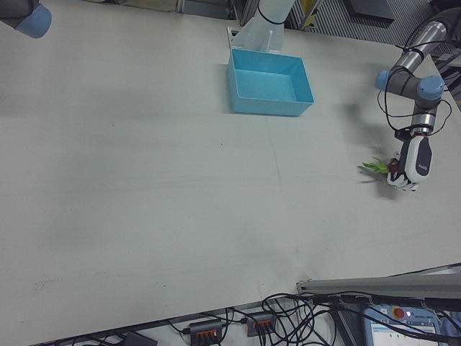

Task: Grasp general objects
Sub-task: 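Close the left hand fingers around the dragon fruit, then lift the dragon fruit and carry it over the blue tray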

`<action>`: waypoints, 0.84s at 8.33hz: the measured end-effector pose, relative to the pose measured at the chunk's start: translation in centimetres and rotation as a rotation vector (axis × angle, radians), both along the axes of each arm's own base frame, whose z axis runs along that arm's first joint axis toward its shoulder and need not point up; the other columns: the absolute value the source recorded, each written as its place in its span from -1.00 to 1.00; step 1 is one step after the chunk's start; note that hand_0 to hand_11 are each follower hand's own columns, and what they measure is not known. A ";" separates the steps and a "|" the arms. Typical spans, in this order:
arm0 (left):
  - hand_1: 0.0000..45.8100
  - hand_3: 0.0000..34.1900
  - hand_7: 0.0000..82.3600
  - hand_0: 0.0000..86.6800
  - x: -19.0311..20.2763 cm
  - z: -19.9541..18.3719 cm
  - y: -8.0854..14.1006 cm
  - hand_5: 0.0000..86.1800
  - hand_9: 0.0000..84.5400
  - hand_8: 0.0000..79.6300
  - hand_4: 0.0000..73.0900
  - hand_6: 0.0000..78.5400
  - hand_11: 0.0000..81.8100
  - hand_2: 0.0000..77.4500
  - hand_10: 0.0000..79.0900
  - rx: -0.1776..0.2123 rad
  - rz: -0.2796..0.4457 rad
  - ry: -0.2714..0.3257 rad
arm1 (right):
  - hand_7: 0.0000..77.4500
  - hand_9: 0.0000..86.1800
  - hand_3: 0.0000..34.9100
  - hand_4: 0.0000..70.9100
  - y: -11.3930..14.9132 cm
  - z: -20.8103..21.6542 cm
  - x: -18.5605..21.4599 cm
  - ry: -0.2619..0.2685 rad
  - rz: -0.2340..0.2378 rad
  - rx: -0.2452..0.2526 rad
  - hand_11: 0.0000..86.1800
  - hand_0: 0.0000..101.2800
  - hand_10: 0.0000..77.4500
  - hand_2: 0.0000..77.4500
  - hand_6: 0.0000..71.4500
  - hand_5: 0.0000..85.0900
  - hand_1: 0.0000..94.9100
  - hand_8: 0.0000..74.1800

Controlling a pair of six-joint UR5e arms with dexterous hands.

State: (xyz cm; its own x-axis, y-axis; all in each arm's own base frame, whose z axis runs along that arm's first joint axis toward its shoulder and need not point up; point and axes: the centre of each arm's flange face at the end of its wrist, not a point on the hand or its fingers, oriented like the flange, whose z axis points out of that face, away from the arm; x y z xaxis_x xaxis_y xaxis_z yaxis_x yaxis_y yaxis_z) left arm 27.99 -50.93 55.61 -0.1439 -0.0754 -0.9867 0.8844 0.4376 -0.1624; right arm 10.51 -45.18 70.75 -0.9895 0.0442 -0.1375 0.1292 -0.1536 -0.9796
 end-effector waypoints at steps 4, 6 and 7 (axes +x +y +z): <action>-1.00 -1.00 0.71 0.83 -0.9 -4.5 0.6 0.61 0.17 0.33 0.60 0.79 0.73 -1.00 -0.46 0.045 0.030 0.107 | -1.00 -0.99 -1.00 -1.00 0.0 0.0 0.0 0.000 0.000 0.000 -0.99 -1.00 -1.00 1.00 -1.00 -1.00 1.00 -1.00; -1.00 -1.00 0.71 0.83 -0.2 -8.2 1.4 0.61 0.17 0.34 0.72 0.79 0.72 -1.00 -0.45 0.084 0.174 0.244 | -1.00 -0.99 -1.00 -1.00 0.0 0.0 0.0 0.000 0.000 0.000 -0.99 -1.00 -1.00 1.00 -1.00 -1.00 1.00 -1.00; -1.00 -1.00 0.71 0.83 0.6 -9.7 1.6 0.62 0.17 0.34 0.76 0.79 0.72 -1.00 -0.45 0.106 0.255 0.314 | -1.00 -0.99 -1.00 -1.00 0.0 0.0 0.0 0.000 0.000 0.000 -0.99 -1.00 -1.00 1.00 -1.00 -1.00 1.00 -1.00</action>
